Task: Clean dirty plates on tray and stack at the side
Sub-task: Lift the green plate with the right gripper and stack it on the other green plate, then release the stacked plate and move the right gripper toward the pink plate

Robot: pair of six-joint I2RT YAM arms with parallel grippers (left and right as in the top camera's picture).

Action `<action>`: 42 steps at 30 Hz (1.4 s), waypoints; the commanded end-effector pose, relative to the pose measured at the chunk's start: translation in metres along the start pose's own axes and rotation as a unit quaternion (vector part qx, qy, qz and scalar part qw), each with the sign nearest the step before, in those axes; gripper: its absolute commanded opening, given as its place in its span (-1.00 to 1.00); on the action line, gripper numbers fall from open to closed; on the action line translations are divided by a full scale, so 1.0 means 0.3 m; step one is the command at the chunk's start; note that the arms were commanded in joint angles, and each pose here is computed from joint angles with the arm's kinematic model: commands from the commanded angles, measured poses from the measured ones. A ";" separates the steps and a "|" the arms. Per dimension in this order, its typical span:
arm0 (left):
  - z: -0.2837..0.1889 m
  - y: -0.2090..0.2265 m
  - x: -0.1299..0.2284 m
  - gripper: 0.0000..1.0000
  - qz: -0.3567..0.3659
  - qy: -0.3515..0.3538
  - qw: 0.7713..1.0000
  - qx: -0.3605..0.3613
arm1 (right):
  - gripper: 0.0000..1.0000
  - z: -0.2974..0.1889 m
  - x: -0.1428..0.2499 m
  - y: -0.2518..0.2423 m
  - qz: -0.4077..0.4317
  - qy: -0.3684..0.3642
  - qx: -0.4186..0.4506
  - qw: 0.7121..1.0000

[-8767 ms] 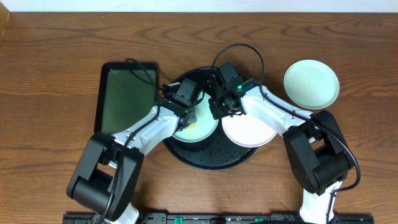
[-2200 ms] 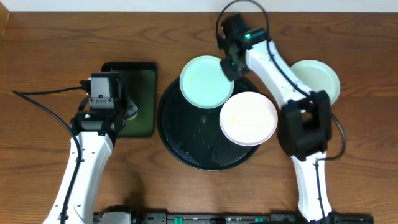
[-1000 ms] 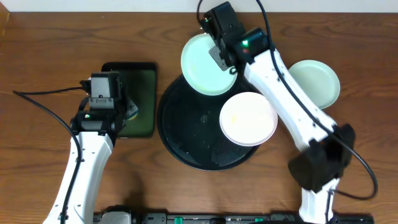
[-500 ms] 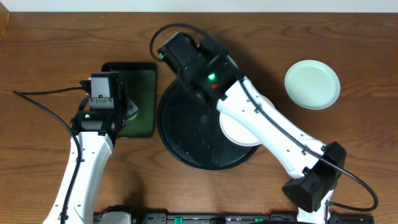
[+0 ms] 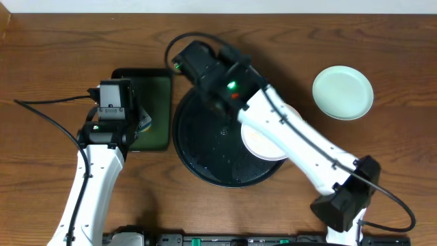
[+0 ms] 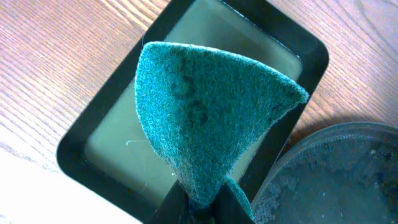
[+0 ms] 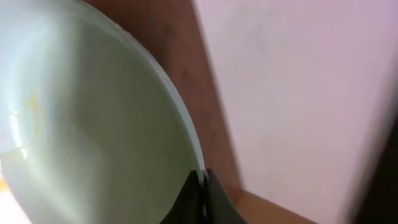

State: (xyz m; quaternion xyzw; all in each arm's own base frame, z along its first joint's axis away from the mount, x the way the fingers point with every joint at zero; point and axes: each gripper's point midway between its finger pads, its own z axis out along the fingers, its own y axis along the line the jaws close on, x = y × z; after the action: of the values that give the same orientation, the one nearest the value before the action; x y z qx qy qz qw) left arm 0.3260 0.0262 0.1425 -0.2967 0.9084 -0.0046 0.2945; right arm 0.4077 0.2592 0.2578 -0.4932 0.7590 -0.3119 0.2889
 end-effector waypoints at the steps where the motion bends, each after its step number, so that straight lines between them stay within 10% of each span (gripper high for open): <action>1: 0.011 0.012 0.008 -0.84 0.003 0.004 1.000 -0.007 | -0.97 0.080 0.038 0.010 0.091 -0.024 -0.104 0.990; 12: 0.011 0.014 0.011 -0.84 0.003 0.005 1.000 -0.008 | -0.98 0.368 0.518 -0.222 0.404 0.024 -0.241 0.882; 24: 0.011 0.014 0.010 -0.84 0.003 0.005 1.000 -0.008 | -0.97 0.537 1.218 -0.228 0.613 0.169 -0.197 0.746; 33: 0.011 0.010 0.006 -0.84 0.003 0.002 1.000 -0.006 | -0.98 0.689 1.301 -0.031 0.665 0.153 -0.212 0.699; 37: 0.011 0.010 0.006 -0.84 0.003 0.002 1.000 -0.006 | -0.17 0.714 1.278 -0.008 0.667 0.143 -0.212 0.700; 42: 0.011 0.010 0.006 -0.84 0.003 0.002 1.000 -0.006 | 0.07 0.692 1.183 -0.013 0.657 0.115 -0.238 0.706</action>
State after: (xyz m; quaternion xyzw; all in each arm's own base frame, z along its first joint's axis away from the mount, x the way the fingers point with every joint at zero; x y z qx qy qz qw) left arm 0.3262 0.0262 0.1426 -0.2967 0.9083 -0.0047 0.2948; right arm 0.4356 -0.1376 0.0704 0.1354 0.9703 0.0571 0.1924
